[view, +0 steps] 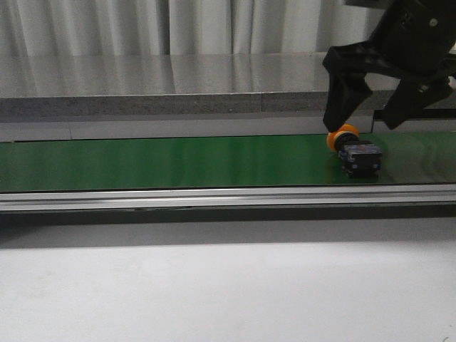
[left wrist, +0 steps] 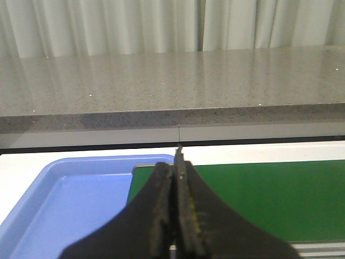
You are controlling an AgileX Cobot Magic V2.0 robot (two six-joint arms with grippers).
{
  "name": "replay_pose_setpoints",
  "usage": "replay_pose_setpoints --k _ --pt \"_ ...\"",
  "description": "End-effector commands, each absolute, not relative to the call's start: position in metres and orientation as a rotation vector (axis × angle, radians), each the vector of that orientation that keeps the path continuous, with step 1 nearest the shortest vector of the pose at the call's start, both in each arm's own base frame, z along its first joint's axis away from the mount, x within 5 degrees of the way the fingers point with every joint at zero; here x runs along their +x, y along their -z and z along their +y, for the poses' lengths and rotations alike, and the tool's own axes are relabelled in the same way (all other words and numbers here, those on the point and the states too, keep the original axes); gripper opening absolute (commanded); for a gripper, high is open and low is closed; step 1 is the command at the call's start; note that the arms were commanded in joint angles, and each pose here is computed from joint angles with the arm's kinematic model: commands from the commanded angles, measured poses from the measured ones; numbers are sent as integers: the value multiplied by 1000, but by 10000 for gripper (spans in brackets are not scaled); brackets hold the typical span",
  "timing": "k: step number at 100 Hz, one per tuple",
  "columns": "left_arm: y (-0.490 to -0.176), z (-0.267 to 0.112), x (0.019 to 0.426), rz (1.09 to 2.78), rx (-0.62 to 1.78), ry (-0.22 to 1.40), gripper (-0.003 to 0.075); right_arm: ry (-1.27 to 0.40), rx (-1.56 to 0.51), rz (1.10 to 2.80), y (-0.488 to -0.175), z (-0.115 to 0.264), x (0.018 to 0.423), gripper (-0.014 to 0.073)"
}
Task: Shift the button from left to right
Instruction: 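Lower the open right gripper over the button on the belt and close, then lift the button with the right gripper and carry it over the green bin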
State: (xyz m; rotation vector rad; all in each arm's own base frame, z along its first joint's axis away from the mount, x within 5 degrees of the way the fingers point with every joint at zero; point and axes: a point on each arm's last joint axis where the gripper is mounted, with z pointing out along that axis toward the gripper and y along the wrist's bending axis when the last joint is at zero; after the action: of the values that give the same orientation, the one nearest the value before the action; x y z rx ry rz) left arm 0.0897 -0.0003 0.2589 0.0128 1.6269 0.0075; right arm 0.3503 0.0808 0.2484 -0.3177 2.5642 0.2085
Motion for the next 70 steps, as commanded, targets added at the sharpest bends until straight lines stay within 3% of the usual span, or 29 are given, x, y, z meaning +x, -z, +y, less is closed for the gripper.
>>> replay_pose_setpoints --k 1,18,44,70 --pt "-274 0 90 1533 5 -3 -21 -185 -332 2475 -264 81 357 625" --pt "-274 0 90 1533 5 -3 -21 -178 -343 2532 -248 82 361 568" --pt "-274 0 90 1533 5 -3 -20 -181 -354 2587 -241 82 359 220" --pt "-274 0 90 1533 5 -3 -21 -163 -334 2609 -256 69 363 204"
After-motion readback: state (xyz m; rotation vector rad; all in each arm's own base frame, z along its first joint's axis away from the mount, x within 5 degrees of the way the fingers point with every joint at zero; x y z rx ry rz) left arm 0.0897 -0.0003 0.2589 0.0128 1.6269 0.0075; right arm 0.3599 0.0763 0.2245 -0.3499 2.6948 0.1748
